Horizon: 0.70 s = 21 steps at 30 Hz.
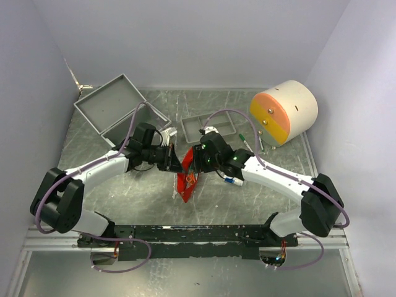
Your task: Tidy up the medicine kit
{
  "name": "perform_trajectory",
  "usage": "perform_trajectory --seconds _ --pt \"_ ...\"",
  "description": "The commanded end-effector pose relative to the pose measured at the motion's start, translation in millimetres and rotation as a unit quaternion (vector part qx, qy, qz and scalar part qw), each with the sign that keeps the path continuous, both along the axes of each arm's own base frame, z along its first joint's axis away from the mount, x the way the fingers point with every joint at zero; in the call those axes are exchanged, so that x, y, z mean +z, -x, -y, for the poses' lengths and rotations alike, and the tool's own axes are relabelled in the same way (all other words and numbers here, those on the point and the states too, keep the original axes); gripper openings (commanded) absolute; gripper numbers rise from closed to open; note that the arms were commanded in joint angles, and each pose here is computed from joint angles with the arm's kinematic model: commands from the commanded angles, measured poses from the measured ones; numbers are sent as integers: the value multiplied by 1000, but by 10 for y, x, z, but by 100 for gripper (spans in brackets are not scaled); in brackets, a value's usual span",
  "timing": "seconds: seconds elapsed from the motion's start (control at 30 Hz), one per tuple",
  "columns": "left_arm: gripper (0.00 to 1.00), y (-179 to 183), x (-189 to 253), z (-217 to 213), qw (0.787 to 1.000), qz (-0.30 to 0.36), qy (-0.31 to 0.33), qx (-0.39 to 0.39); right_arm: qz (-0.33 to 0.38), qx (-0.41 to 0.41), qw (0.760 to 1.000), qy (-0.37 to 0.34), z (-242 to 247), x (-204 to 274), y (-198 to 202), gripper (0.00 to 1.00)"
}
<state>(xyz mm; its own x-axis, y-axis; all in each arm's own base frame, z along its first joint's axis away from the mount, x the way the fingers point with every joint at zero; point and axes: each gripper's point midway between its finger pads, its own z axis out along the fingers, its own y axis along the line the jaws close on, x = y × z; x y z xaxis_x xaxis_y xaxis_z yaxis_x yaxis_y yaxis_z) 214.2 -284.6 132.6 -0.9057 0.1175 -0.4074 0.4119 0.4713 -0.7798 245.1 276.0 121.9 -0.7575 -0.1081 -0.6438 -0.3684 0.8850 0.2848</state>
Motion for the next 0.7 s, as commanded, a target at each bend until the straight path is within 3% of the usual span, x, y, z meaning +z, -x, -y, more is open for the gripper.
perform_trajectory --seconds 0.0,0.4,0.67 --pt "7 46 87 55 999 5 11 -39 16 -19 1000 -17 -92 111 -143 48" --pt "7 -36 36 128 999 2 -12 -48 10 -93 996 9 -100 -77 -399 30" --pt "7 -39 -15 122 998 1 -37 -41 23 -130 991 -11 -35 46 -437 37"
